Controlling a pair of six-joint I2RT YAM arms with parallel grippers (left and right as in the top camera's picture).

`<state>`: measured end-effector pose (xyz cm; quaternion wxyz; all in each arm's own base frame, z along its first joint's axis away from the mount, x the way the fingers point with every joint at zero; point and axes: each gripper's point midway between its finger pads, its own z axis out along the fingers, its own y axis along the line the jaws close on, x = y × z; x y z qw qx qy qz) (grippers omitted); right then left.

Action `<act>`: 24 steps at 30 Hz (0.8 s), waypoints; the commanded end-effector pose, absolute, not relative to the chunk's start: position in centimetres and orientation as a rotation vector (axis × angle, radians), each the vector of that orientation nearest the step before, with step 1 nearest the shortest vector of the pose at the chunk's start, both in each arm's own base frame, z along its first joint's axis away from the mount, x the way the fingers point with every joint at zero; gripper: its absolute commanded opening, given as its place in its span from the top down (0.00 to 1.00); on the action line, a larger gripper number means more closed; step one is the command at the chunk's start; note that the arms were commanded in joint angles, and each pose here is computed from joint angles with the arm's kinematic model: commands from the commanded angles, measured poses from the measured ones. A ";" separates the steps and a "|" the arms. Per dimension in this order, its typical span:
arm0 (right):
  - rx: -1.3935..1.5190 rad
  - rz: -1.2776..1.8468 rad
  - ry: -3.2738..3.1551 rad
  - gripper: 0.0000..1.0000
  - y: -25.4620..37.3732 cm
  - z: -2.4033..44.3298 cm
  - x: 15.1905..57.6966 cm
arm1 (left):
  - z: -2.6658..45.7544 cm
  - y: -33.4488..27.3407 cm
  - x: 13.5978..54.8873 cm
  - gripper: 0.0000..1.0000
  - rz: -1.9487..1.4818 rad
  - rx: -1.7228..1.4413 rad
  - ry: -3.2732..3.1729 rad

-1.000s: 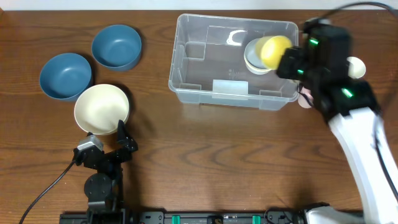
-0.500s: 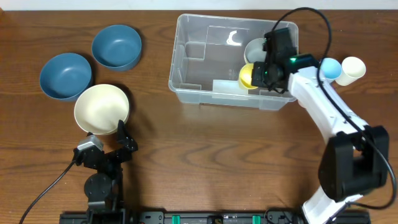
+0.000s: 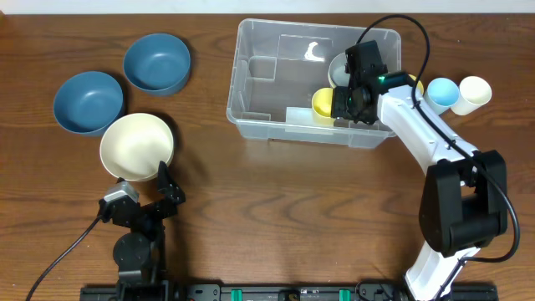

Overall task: Pack container
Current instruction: 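Carry the yellow cup into the bin and release it, then grasp the pink cup with the right gripper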

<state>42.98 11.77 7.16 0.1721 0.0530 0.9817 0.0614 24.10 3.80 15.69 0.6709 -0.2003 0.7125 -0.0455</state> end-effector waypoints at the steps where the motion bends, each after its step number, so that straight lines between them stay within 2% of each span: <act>1: 0.115 0.192 2.737 0.45 12.4 10.2 44.2 | 13.9 4.1 24.0 0.02 -0.073 -0.464 1.652; 4: 0.098 0.206 2.706 0.44 12.8 14.0 44.6 | 13.9 4.1 24.0 0.02 -0.073 -0.464 1.652; 7: 0.095 0.229 2.645 0.38 12.8 19.7 44.4 | 13.9 4.1 24.0 0.02 -0.073 -0.464 1.653; 12: 0.196 0.208 2.594 0.33 9.9 26.5 41.8 | 13.9 4.1 24.0 0.02 -0.073 -0.464 1.652; 18: 0.550 -0.023 2.674 0.33 1.5 26.5 37.0 | 13.9 4.1 24.0 0.02 -0.073 -0.464 1.653; 24: 0.812 -0.153 2.798 0.34 -4.7 22.3 33.5 | 13.9 4.1 24.0 0.02 -0.073 -0.464 1.652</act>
